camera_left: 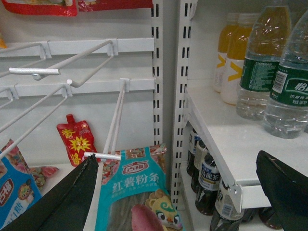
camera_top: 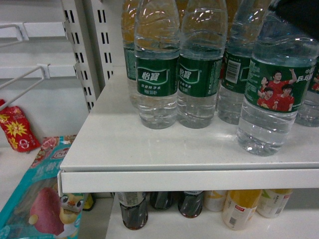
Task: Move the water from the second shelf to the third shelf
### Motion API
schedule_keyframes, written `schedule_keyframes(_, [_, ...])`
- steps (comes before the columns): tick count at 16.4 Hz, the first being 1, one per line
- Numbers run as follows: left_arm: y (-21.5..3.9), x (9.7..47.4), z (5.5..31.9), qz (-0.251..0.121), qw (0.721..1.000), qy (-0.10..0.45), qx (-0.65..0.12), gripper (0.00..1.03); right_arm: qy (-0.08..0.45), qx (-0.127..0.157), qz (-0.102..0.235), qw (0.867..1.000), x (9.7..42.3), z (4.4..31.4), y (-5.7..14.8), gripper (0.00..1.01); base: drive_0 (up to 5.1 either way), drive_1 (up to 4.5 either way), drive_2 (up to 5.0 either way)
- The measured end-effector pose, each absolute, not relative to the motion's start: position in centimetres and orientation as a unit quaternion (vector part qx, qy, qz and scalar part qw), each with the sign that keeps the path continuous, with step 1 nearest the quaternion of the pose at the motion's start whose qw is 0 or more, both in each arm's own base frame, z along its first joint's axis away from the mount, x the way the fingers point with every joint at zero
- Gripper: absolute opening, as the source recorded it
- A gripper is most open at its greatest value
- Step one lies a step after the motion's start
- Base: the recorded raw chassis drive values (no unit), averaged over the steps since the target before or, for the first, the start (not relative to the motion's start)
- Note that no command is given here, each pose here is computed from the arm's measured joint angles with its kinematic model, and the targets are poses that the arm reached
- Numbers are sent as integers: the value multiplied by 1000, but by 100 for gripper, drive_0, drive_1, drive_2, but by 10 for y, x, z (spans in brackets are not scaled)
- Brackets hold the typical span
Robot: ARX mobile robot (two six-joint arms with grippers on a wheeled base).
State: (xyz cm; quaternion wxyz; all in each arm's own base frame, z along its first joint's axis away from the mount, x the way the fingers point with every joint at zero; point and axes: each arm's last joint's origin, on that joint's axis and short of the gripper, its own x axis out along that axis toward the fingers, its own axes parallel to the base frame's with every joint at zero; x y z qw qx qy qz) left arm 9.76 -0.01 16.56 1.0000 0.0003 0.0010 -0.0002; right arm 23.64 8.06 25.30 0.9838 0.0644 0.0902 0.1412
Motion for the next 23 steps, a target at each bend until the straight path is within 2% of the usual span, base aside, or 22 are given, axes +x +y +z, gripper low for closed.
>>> schedule_keyframes(2, [0, 98, 166, 0, 1000, 1, 0, 98, 45, 76, 140, 986, 222, 274, 70, 98, 0, 0, 0])
schedule_keyframes(4, [0, 98, 166, 0, 1000, 1, 0, 98, 31, 80, 132, 987, 212, 283, 62, 98, 0, 0, 0])
schedule_keyframes(9, [0, 98, 166, 0, 1000, 1, 0, 98, 47, 86, 128, 987, 198, 277, 51, 98, 0, 0, 0])
schedule_keyframes(11, [0, 98, 166, 0, 1000, 1, 0, 98, 26, 84, 109, 990, 192, 277, 47, 95, 0, 0, 0])
schedule_keyframes(12, [0, 98, 166, 0, 1000, 1, 0, 98, -7, 61, 54, 997, 185, 271, 42, 85, 0, 0, 0])
schedule_keyframes(13, [0, 98, 166, 0, 1000, 1, 0, 98, -8, 35, 12, 999, 176, 256, 32, 72, 0, 0, 0])
schedule_keyframes(14, [0, 98, 166, 0, 1000, 1, 0, 98, 11, 15, -6, 1000, 166, 237, 23, 57, 0, 0, 0])
schedule_keyframes(17, [0, 98, 166, 0, 1000, 1, 0, 98, 11, 5, 3, 1000, 141, 219, 11, 24, 0, 0, 0])
schedule_keyframes(18, [0, 98, 166, 0, 1000, 1, 0, 98, 10, 3, 6, 1000, 135, 215, 5, 16, 0, 0, 0])
schedule_keyframes(19, [0, 98, 166, 0, 1000, 1, 0, 98, 9, 3, -6, 1000, 128, 208, 0, 7, 0, 0, 0])
schedule_keyframes(20, [0, 98, 166, 0, 1000, 1, 0, 98, -1, 3, -12, 1000, 122, 198, -1, 2, 0, 0, 0])
schedule_keyframes(21, [0, 98, 166, 0, 1000, 1, 0, 98, 0, 2, 1, 1000, 118, 184, 0, 2, 0, 0, 0])
schedule_keyframes(23, [0, 98, 166, 0, 1000, 1, 0, 98, 9, 2, 0, 1000, 117, 179, 0, 2, 0, 0, 0])
